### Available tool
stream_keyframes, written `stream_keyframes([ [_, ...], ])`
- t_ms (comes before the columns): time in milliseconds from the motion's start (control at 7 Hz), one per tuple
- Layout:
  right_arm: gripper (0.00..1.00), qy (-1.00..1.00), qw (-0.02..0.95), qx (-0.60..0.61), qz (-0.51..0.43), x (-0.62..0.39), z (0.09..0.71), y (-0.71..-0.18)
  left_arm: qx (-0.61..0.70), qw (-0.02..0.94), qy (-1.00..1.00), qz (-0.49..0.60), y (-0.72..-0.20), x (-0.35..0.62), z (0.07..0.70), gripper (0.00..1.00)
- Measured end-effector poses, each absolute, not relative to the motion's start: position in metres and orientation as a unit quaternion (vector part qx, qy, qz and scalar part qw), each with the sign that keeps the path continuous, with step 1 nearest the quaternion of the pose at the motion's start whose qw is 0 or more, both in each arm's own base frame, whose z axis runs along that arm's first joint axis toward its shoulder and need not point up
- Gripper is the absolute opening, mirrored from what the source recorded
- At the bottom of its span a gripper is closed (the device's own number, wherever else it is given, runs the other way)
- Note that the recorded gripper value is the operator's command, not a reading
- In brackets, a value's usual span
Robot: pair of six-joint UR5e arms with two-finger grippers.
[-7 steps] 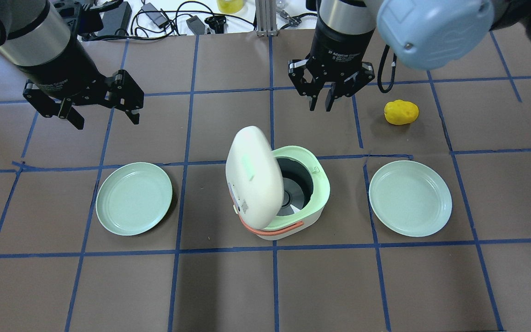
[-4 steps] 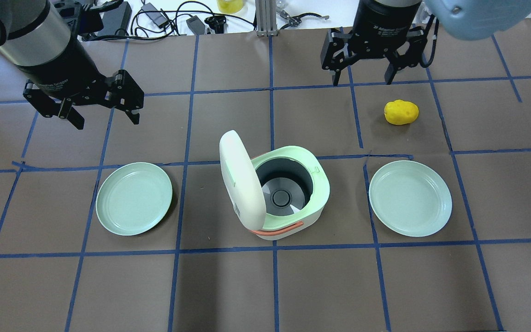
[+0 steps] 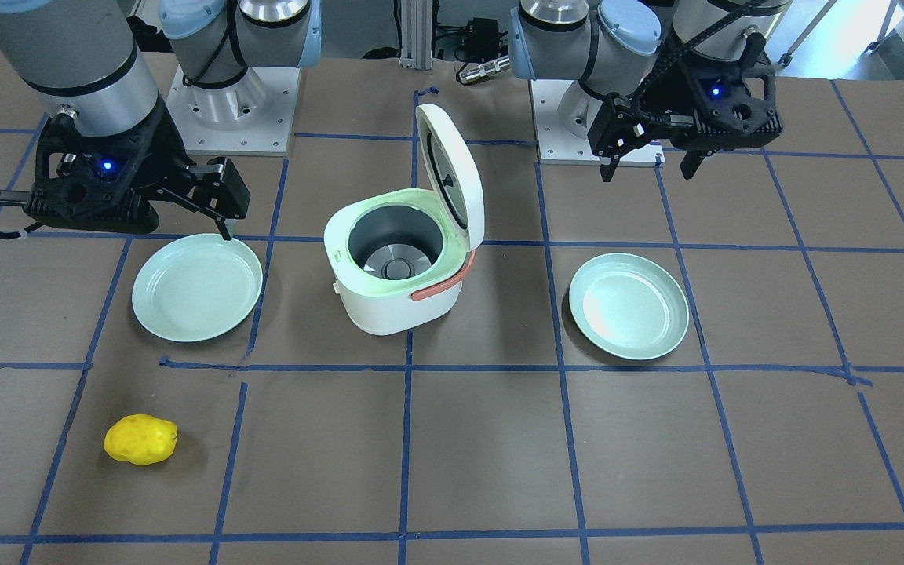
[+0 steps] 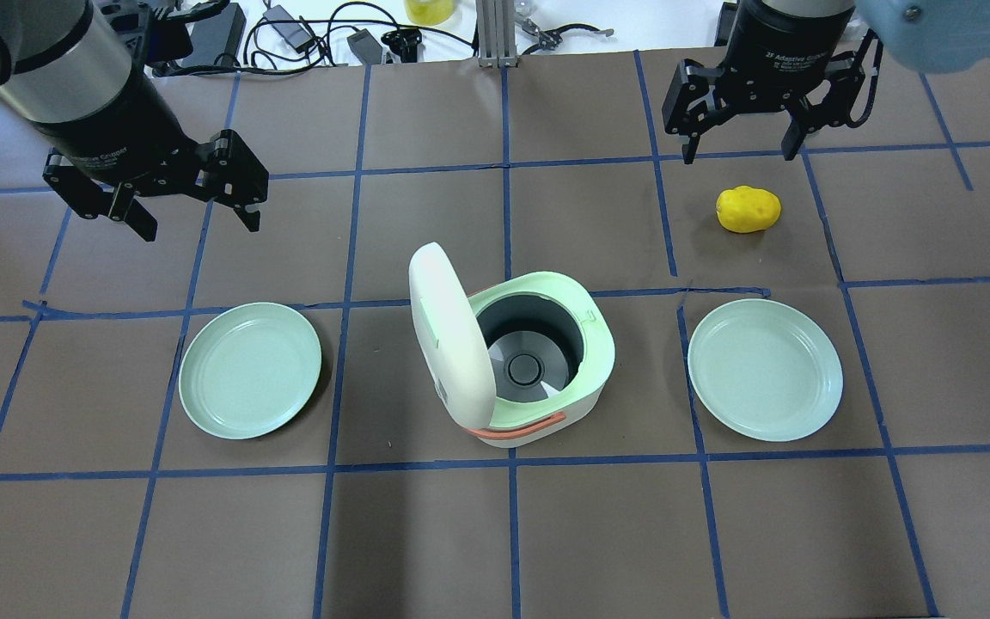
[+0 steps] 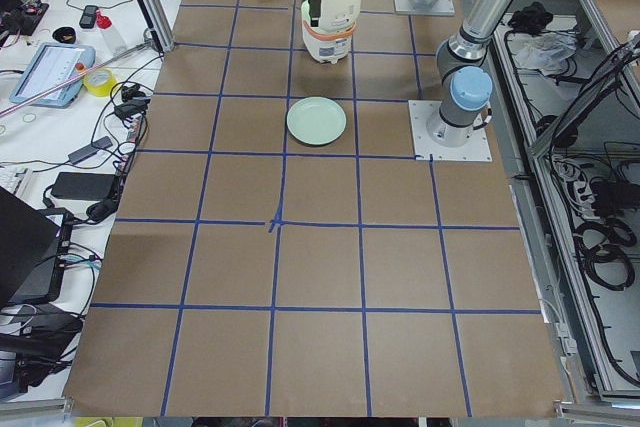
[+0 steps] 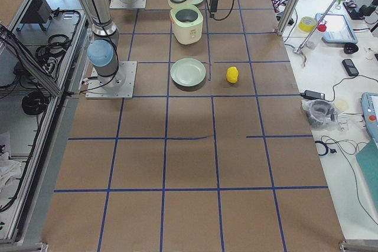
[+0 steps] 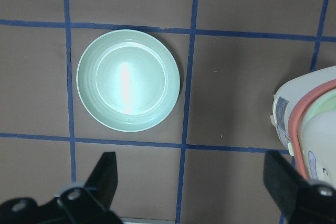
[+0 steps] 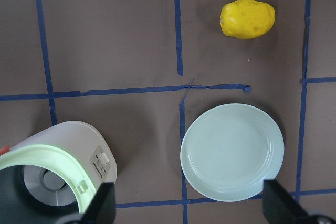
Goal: Press rice cooker button
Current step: 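Lift the right gripper away from the cooker as the lid pops open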
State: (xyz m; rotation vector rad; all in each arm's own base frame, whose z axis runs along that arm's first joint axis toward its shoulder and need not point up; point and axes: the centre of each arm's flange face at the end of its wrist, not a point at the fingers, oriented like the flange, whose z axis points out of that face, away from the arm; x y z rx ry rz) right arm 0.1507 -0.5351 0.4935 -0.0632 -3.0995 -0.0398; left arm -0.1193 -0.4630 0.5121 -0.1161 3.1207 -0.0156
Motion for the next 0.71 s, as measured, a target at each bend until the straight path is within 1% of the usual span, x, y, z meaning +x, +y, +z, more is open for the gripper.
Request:
stream_keyframes([
  [714, 1.0, -0.999, 0.022, -0.021, -0.014, 0.1485, 0.494, -0.5327, -0.037, 0.009, 0.999, -0.005, -0.463, -0.1193, 0.5121, 1.0],
])
